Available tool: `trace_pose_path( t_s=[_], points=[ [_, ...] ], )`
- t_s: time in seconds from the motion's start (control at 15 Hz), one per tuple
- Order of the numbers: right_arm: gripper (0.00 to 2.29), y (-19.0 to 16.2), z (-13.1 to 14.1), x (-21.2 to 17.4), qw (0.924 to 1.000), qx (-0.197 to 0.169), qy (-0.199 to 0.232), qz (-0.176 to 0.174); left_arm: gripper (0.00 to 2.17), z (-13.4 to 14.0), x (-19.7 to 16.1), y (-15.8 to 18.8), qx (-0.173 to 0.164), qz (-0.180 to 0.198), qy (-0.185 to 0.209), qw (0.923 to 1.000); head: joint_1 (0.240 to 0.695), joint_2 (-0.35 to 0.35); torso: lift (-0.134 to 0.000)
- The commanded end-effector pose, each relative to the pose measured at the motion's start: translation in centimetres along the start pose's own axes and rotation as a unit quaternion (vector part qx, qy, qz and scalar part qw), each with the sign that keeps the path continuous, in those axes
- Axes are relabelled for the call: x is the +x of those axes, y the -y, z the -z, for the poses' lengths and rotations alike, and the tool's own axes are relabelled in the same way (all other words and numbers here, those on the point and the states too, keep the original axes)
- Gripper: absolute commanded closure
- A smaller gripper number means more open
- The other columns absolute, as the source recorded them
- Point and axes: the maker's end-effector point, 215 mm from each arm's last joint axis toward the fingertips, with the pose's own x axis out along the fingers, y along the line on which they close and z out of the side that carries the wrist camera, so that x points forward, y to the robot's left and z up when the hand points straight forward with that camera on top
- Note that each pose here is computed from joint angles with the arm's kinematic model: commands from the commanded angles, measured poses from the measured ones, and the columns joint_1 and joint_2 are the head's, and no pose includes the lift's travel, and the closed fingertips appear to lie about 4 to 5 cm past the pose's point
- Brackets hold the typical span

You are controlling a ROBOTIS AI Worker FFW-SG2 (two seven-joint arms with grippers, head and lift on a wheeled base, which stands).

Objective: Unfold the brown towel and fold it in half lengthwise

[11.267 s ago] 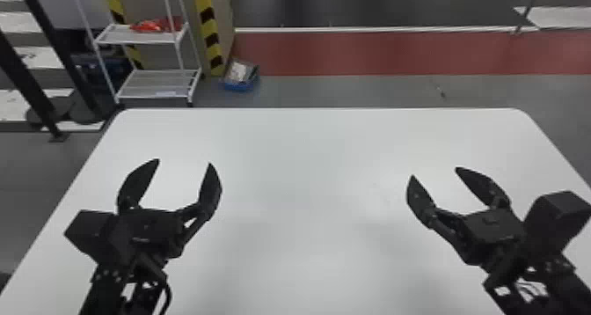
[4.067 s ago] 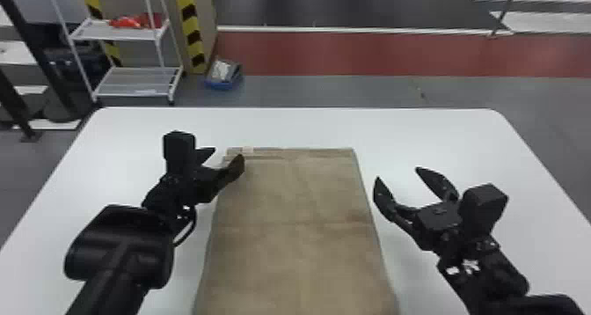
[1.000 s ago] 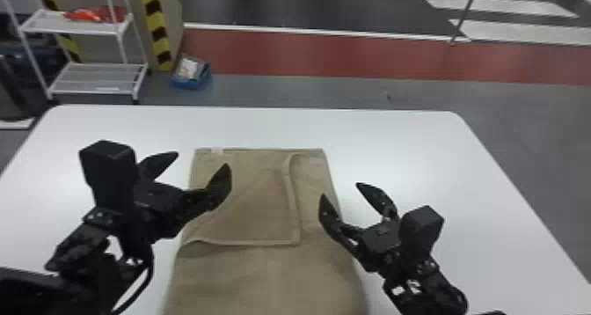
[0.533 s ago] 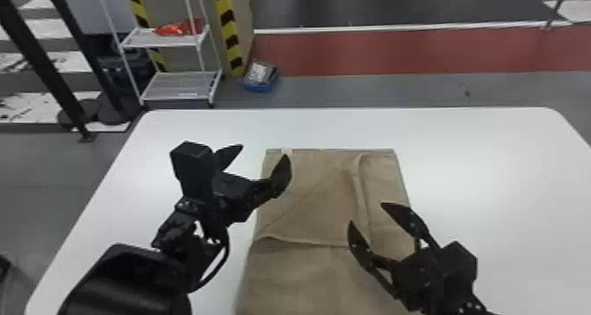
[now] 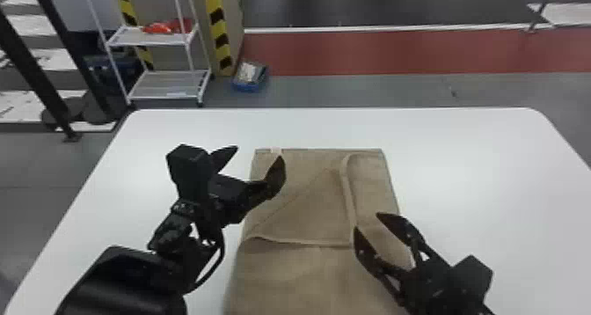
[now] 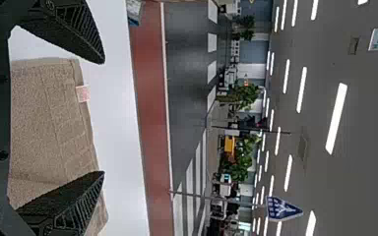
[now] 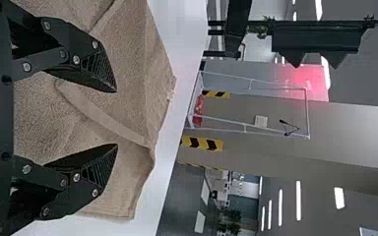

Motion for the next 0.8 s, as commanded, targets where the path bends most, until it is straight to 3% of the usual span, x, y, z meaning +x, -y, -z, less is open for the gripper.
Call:
trace_pose_path(
  t_s=[0.0, 0.33, 0.53, 0.73],
  points=[
    [0.58, -0.3, 0.3, 0.3, 0.9999, -0.002, 0.003, -0.014, 0.08, 0.3, 0.2, 0.3, -0.001, 0.003, -0.001, 1.0, 0.695, 0.053, -0.125],
    [0.58, -0.3, 1.8, 0.7, 0.999, -0.023, -0.023, -0.029, 0.08, 0.8, 0.9, 0.4, -0.002, 0.004, -0.005, 1.0, 0.695, 0.05, -0.125],
    [0.58, -2.2, 4.4, 1.3, 0.9945, -0.035, -0.078, -0.061, 0.08, -0.1, 1.5, 0.2, -0.009, 0.003, 0.016, 0.9998, 0.695, 0.051, -0.125],
    [0.58, -2.0, 4.1, 1.2, 0.9946, -0.035, -0.077, -0.061, 0.08, -0.4, 1.8, 0.1, -0.013, 0.004, 0.02, 0.9997, 0.695, 0.064, -0.125]
  ],
)
